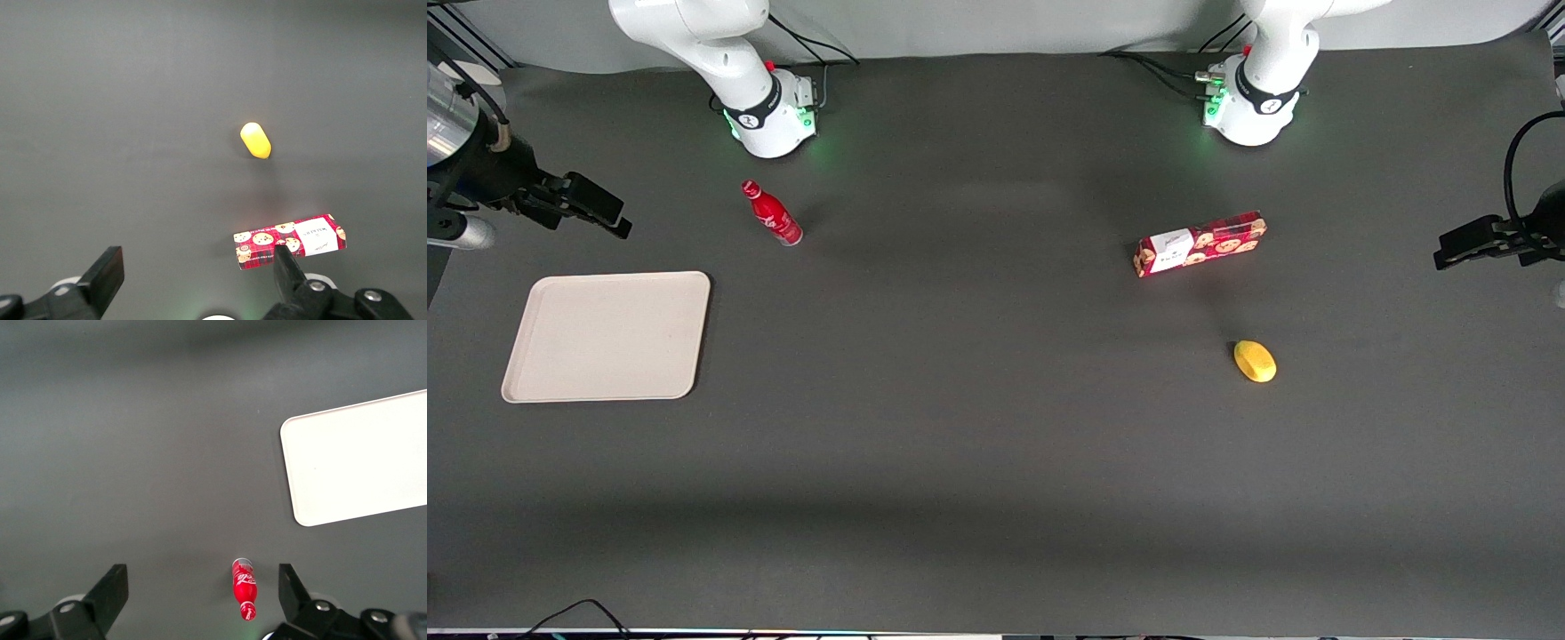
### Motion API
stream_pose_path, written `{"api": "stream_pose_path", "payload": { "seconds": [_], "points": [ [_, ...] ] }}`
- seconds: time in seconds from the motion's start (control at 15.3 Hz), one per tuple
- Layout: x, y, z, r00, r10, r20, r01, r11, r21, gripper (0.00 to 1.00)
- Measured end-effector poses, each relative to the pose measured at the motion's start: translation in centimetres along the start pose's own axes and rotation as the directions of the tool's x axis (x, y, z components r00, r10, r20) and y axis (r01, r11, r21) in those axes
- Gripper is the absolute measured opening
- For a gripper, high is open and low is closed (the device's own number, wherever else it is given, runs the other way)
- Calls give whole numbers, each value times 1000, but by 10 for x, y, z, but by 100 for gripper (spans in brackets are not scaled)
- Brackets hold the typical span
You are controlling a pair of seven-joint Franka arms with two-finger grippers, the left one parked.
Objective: Place coke bottle on tray
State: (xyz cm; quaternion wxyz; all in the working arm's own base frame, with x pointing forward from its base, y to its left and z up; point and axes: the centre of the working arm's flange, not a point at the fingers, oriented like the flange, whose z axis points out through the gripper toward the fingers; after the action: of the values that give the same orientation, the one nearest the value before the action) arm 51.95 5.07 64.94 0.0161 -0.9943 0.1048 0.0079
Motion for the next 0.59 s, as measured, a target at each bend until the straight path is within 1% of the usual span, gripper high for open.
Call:
{"api": "stream_pose_path", "payload": {
  "seconds": [0.07, 0.26, 0.59],
  "points": [
    [1, 2, -1, 1000, 4, -3, -4, 1000, -1, 100],
    [-1, 4, -2, 1000, 5, 12, -5, 1000, -8, 100],
    [-1, 4, -2, 1000, 6, 12, -6, 1000, -10, 100]
  ]
}}
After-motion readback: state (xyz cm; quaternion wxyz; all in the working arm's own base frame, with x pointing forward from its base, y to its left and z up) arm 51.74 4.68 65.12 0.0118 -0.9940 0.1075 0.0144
